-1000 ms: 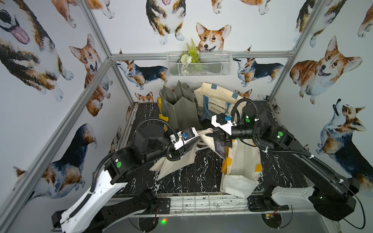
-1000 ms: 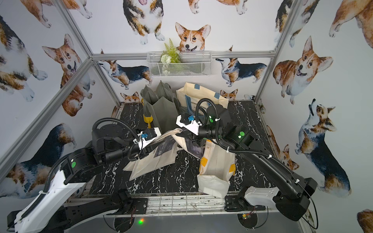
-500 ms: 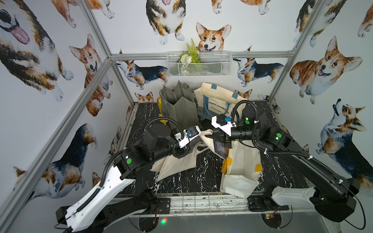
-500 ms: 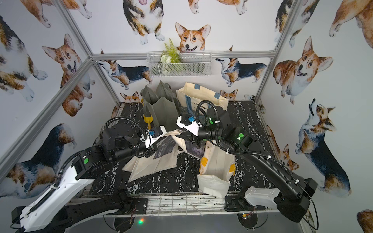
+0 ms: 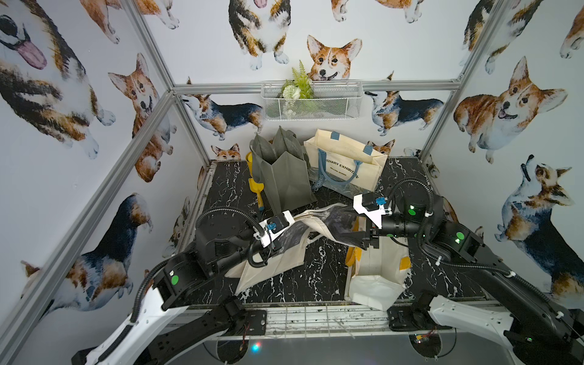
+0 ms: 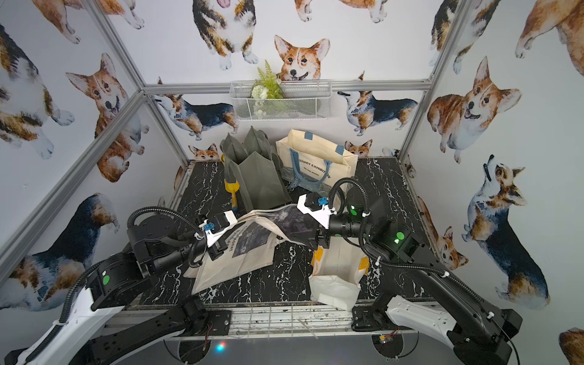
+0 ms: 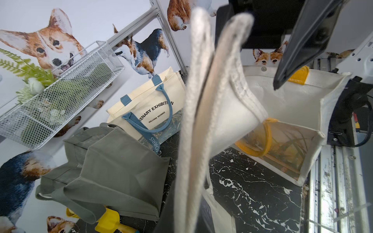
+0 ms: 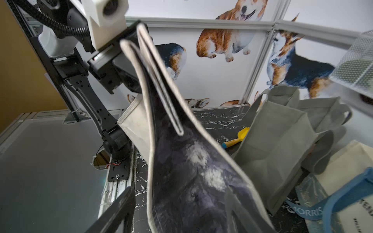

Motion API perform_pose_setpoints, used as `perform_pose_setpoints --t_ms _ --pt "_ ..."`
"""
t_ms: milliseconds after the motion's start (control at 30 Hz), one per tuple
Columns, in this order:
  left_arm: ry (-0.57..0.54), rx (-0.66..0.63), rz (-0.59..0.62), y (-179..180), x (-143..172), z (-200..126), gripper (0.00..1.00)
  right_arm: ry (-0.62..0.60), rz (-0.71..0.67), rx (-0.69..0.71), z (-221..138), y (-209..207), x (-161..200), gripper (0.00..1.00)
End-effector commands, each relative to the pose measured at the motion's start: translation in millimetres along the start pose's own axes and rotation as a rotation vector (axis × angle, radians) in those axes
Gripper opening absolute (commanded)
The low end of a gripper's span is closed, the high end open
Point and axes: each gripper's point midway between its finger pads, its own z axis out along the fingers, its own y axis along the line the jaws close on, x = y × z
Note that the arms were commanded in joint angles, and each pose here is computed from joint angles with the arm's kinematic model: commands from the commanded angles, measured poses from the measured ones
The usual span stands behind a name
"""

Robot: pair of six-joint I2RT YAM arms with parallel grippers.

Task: Put away the canvas bag
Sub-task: Press the canvas bag at the center of the board.

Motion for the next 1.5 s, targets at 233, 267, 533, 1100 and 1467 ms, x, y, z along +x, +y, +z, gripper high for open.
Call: perform_pose_setpoints --t_ms 233,267,533,1100,1467 --pt "-0.129 0.004 -0.014 2.3 -29.2 -21.7 0.0 -0.069 0.018 -0.225 36.2 12.4 -7.9 0.72" --pt "-0.141 0.012 -0.02 1.3 -31.8 -22.5 0.0 -0.064 0.021 -0.237 41.8 11.0 -5.7 0.72" --pt "-0.171 0.07 -0.028 -7.4 -39.8 -34.6 0.0 -0.037 0.043 -0.176 53.7 -8.5 3.1 0.73" --pt "-0.087 0.104 0.017 -15.4 -21.7 -35.3 0.0 0.071 -0.258 0.014 16.8 -18.5 9.2 1.0" --pt "-0.032 0.165 0.101 -23.9 -15.1 -30.8 0.0 0.058 -0.227 0.075 10.2 -39.6 -18.9 1.0"
